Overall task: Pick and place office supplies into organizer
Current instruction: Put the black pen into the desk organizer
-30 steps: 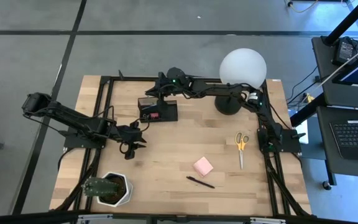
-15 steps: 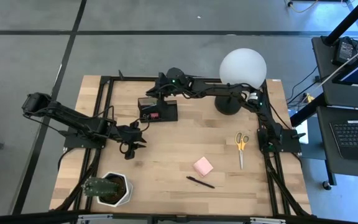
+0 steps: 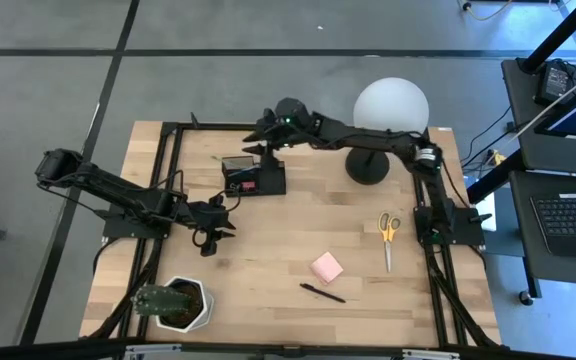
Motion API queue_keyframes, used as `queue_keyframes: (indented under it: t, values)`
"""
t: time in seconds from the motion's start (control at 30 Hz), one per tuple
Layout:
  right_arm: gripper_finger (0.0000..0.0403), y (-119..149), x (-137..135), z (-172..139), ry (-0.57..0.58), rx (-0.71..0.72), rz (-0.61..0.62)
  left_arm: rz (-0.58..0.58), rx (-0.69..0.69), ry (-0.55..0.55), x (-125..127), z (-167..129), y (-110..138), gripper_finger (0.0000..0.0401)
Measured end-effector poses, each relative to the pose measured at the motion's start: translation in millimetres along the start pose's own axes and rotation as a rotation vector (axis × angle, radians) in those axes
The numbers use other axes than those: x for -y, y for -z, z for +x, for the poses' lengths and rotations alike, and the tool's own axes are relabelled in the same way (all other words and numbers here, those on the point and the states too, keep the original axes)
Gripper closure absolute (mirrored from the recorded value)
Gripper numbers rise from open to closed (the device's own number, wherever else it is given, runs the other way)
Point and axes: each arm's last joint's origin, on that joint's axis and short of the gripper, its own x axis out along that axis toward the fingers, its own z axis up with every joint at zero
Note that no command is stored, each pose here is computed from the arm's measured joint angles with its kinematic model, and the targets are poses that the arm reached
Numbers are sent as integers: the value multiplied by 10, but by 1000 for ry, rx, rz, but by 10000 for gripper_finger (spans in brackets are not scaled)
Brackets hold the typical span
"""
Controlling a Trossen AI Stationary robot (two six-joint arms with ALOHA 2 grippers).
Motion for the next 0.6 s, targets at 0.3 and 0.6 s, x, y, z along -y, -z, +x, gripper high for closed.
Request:
queue_keyframes:
  t: [0.3, 0.6]
  values:
    - [260, -96, -608, -607, -176, -454, 20, 0, 0, 0, 0, 0, 0, 304]
    - [260, 44, -1520, -764, -264, -815, 94, 0, 0, 0, 0, 0, 0, 304]
